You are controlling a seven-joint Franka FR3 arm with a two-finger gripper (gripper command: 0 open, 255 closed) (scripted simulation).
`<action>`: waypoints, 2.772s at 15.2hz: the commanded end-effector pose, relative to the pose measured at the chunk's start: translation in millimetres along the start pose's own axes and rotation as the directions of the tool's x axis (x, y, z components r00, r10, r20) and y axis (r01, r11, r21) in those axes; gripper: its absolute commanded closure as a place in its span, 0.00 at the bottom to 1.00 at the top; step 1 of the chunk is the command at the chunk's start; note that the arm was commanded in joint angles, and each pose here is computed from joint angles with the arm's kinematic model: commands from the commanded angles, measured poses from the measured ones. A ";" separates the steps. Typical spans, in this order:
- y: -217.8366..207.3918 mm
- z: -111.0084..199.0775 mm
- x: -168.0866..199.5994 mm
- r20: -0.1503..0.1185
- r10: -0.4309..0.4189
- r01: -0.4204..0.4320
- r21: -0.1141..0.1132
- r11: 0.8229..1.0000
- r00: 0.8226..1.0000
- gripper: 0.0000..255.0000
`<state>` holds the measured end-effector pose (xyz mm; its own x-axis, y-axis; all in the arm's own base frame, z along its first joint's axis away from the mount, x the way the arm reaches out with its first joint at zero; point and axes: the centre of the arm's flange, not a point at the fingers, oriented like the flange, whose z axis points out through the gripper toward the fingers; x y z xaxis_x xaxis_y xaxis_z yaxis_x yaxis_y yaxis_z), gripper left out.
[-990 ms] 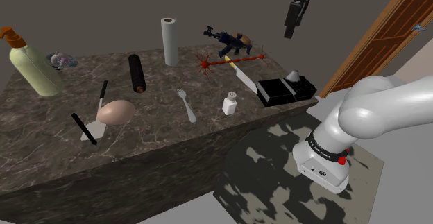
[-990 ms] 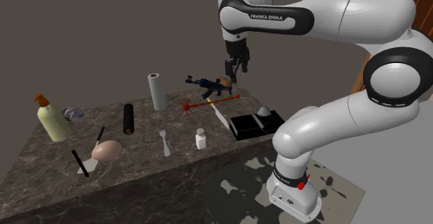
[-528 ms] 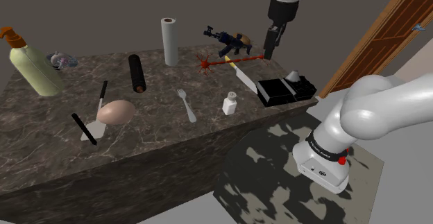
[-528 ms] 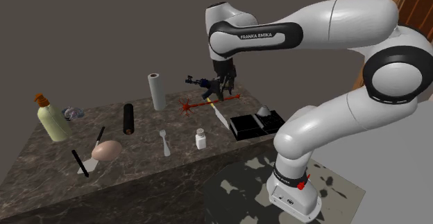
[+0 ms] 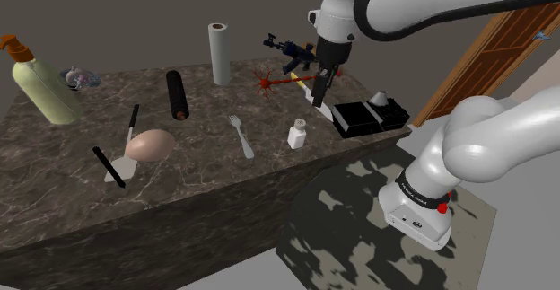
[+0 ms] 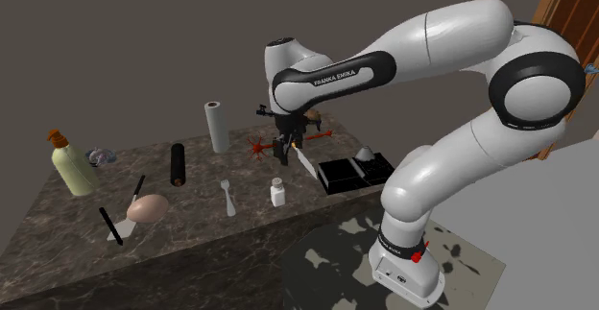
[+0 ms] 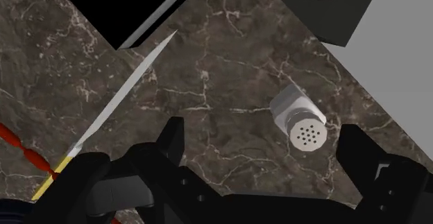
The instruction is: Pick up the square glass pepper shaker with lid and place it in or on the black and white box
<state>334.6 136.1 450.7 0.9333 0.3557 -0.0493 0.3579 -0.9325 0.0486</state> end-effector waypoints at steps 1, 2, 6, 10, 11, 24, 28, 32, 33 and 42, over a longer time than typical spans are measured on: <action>-18.2 17.2 7.9 -0.013 -0.018 0.018 0.009 1.000 1.000 0.00; -26.3 25.4 12.5 -0.019 -0.027 0.027 0.014 1.000 0.999 0.00; -46.2 49.9 23.5 -0.032 -0.048 0.049 0.024 0.999 0.998 0.00; -46.7 71.0 24.1 -0.032 -0.048 0.049 0.024 0.999 0.998 0.00; -46.8 76.3 24.3 -0.032 -0.048 0.049 0.024 0.999 0.998 0.00; -47.0 84.5 24.5 -0.032 -0.048 0.049 0.024 0.999 0.998 1.00; -47.0 84.5 24.5 -0.032 -0.048 0.049 0.024 0.999 0.998 1.00; -46.5 74.1 24.0 -0.032 -0.048 0.049 0.024 0.999 0.998 1.00; -46.3 68.8 23.8 -0.032 -0.048 0.049 0.024 0.999 0.998 1.00; -44.0 21.4 21.4 -0.032 -0.048 0.049 0.024 0.999 0.998 1.00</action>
<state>338.0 183.6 421.2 0.9155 0.4018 -0.0193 0.4022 -0.9153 0.0225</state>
